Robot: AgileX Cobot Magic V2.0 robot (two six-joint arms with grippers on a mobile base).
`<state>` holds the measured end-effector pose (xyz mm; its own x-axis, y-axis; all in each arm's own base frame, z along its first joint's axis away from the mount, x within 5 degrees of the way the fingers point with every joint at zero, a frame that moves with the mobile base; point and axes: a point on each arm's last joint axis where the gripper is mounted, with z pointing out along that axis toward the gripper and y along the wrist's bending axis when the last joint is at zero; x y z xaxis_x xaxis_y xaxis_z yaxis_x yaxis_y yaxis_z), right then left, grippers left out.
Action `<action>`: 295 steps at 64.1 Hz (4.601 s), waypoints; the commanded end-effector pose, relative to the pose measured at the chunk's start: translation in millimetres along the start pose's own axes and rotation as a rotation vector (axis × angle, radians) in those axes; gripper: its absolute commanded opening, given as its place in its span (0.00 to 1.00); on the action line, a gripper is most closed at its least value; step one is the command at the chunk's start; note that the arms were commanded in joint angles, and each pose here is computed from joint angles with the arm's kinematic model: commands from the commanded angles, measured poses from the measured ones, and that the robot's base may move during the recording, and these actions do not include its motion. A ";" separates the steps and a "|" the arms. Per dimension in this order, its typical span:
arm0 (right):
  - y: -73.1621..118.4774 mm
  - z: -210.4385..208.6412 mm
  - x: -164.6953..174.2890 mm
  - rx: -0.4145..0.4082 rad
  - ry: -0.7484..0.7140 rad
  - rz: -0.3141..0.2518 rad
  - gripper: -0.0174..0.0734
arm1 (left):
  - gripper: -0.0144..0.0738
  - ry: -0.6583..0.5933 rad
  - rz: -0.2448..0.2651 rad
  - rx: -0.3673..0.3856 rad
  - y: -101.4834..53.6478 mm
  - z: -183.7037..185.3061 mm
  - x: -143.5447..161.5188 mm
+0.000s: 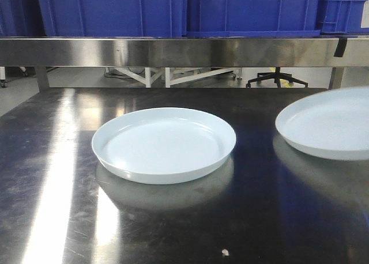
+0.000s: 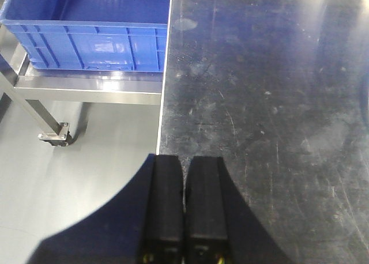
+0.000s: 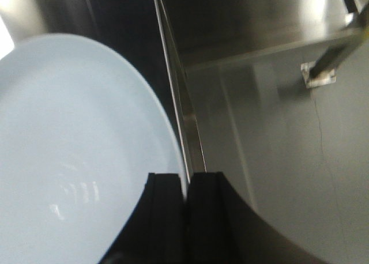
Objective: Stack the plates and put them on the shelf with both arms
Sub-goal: 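Lift the plate with right gripper and lower it onto the center plate, then grip the rim of the plate stack with right gripper and lift it, then hold the raised plate stack beside the robot with right gripper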
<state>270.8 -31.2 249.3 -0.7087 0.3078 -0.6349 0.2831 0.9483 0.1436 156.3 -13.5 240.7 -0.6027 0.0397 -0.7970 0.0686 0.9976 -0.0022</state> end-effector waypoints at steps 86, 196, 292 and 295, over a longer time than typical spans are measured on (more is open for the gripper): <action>222.0 20.6 16.9 -0.393 0.090 -0.464 0.70 | 0.26 -0.107 -0.005 0.006 -0.3 -4.5 -15.7; -0.8 -119.5 49.9 -0.113 -0.387 -0.120 0.23 | 0.26 -0.107 -0.005 0.006 -0.3 -4.5 -15.7; -20.2 -142.6 85.2 -0.085 -0.486 -0.074 0.23 | 0.26 -0.107 -0.005 0.006 -0.3 -4.5 -15.7; -20.2 -142.6 85.2 -0.085 -0.486 -0.074 0.23 | 0.26 -0.107 -0.005 0.006 -0.3 -4.5 -15.7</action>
<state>109.0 -12.7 282.9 -0.4429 0.1989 -0.8743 0.1935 0.9733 0.1234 156.4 -13.5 240.8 -0.6011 0.0410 -0.7981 0.0692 0.9976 -0.0009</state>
